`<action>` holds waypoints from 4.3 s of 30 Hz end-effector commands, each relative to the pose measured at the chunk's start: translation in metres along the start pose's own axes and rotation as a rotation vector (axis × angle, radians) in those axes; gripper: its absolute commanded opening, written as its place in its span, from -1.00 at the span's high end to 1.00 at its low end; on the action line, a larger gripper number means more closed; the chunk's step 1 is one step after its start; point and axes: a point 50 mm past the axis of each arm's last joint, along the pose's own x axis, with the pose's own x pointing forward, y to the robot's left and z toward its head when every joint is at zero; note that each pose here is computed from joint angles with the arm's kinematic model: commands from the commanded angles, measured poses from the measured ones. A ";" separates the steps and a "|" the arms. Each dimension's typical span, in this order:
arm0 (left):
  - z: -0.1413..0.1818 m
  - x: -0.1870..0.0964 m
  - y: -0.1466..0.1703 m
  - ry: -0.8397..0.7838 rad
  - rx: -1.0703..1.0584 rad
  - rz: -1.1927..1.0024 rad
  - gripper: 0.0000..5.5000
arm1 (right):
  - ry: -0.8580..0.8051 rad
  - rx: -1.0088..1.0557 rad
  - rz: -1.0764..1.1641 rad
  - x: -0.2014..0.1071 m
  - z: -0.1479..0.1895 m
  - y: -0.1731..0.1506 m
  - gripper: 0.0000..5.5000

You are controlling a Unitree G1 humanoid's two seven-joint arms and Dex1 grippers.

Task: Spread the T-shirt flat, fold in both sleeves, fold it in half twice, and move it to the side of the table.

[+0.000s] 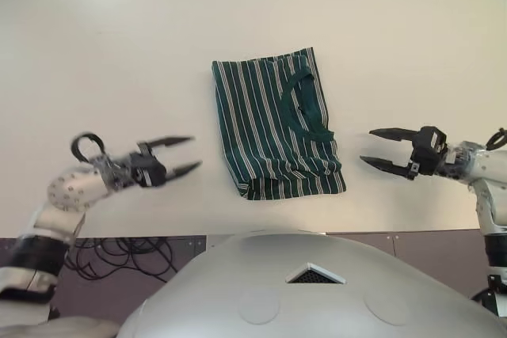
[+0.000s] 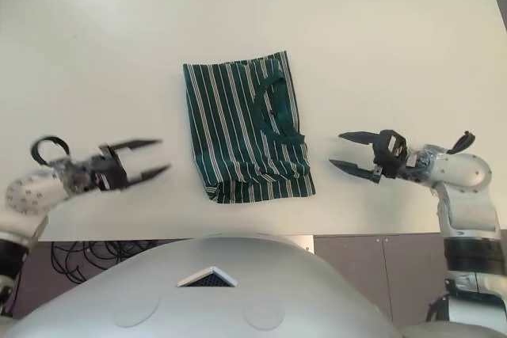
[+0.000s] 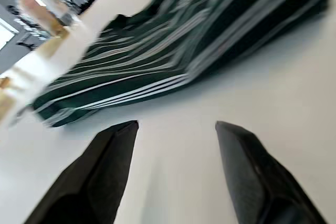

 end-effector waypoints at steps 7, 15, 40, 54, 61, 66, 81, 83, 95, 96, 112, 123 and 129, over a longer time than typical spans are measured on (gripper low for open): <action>-0.004 0.043 -0.029 0.014 0.147 -0.167 -0.28 | 0.104 -0.452 0.198 0.016 -0.018 0.040 -0.40; -0.001 0.064 -0.022 -0.036 0.203 -0.165 -0.28 | 0.041 -0.569 0.244 0.036 -0.017 0.045 -0.40; -0.003 0.057 -0.025 -0.072 0.173 -0.247 0.86 | -0.059 -0.574 0.372 0.067 -0.006 0.044 0.97; 0.045 0.019 -0.001 -0.301 -0.565 -0.413 0.97 | -0.287 0.195 0.615 0.027 0.055 0.047 0.98; 0.057 0.015 -0.006 -0.350 -0.701 -0.430 0.97 | -0.355 0.264 0.606 0.024 0.067 0.050 0.98; 0.056 0.019 0.019 -0.380 -0.784 -0.288 0.97 | -0.398 0.295 0.422 0.035 0.068 0.029 0.98; 0.000 0.042 0.059 -0.137 -0.976 0.122 0.97 | -0.295 0.470 0.059 0.094 0.057 -0.024 0.98; -0.004 0.043 0.060 -0.119 -0.988 0.138 0.84 | -0.301 0.477 0.051 0.097 0.059 -0.026 0.98; -0.055 0.028 0.080 -0.065 -1.247 0.419 0.34 | -0.386 0.744 -0.125 0.118 0.066 -0.056 0.36; -0.061 0.029 0.080 -0.042 -1.260 0.449 0.34 | -0.403 0.786 -0.151 0.120 0.067 -0.061 0.36; 0.009 0.019 0.023 -0.433 -0.822 -0.135 0.34 | -0.566 0.136 0.161 0.078 0.081 -0.005 0.36; 0.000 0.077 0.015 -0.182 -0.616 -0.057 0.34 | -0.281 -0.019 0.209 0.110 0.038 0.011 0.36; 0.004 0.080 0.024 -0.197 -0.634 -0.024 0.34 | -0.273 -0.029 0.159 0.122 0.038 0.006 0.36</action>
